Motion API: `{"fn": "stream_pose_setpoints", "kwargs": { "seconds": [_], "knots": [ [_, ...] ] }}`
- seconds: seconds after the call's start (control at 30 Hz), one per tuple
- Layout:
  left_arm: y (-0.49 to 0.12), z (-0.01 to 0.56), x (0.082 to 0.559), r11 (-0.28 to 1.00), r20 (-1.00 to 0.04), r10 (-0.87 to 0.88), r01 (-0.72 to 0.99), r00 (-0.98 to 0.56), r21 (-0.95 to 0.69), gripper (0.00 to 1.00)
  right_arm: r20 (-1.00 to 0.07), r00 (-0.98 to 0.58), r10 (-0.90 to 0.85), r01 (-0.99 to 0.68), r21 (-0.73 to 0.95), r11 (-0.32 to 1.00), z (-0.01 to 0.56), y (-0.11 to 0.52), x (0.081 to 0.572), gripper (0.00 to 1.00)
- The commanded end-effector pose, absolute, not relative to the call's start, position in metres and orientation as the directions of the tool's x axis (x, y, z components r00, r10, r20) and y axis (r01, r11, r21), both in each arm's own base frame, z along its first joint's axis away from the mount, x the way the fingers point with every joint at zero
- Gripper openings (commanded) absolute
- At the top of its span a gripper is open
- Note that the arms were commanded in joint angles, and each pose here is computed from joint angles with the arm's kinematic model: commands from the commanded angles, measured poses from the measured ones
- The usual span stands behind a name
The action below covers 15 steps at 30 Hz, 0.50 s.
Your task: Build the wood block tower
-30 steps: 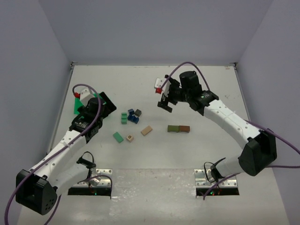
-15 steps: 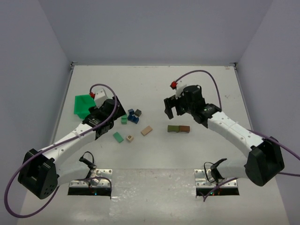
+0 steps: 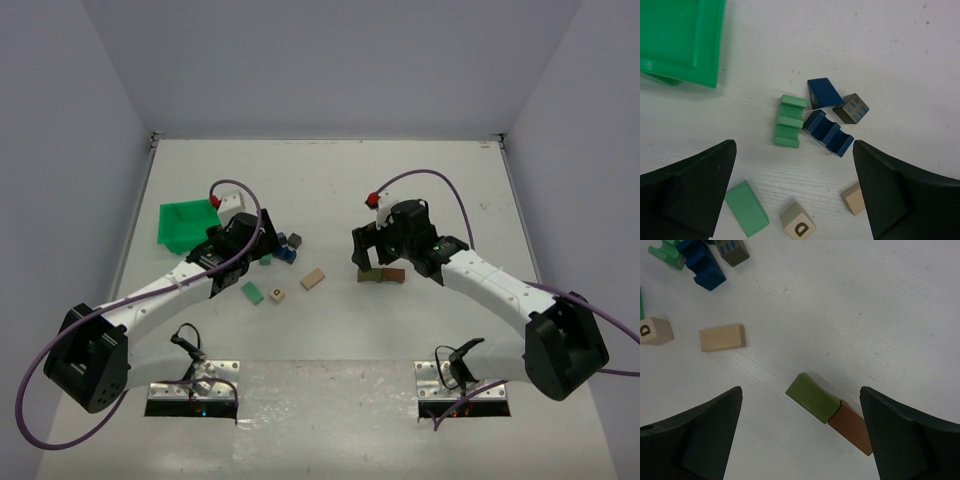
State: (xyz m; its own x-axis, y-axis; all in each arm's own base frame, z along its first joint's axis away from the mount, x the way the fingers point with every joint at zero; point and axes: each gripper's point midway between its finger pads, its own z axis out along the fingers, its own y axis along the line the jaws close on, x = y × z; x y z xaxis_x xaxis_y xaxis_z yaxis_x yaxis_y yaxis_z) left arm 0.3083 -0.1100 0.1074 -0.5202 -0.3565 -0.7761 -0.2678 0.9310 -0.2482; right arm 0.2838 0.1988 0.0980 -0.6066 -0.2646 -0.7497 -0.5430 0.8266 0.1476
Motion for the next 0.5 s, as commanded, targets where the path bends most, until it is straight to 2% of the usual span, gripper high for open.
{"fn": "stream_pose_setpoints", "kwargs": {
  "seconds": [0.0, 0.23, 0.47],
  "knots": [
    [-0.127, 0.112, 0.311, 0.933, -0.774, -0.360, -0.211, -0.520, -0.293, 1.00, -0.807, -0.540, -0.239, -0.628, 0.198, 0.752, 0.113, 0.225, 0.286, 0.99],
    [-0.132, 0.114, 0.311, 0.932, -0.768, -0.362, -0.197, -0.528, -0.304, 1.00, -0.805, -0.458, -0.377, -0.702, 0.067, 0.709, 0.097, 0.245, 0.279, 0.99],
    [-0.129, 0.109, 0.305, 0.932, -0.763, -0.363, -0.205, -0.535, -0.299, 1.00, -0.813, -0.407, -0.417, -0.751, 0.038, 0.659, 0.093, 0.271, 0.277, 0.99]
  ]
}}
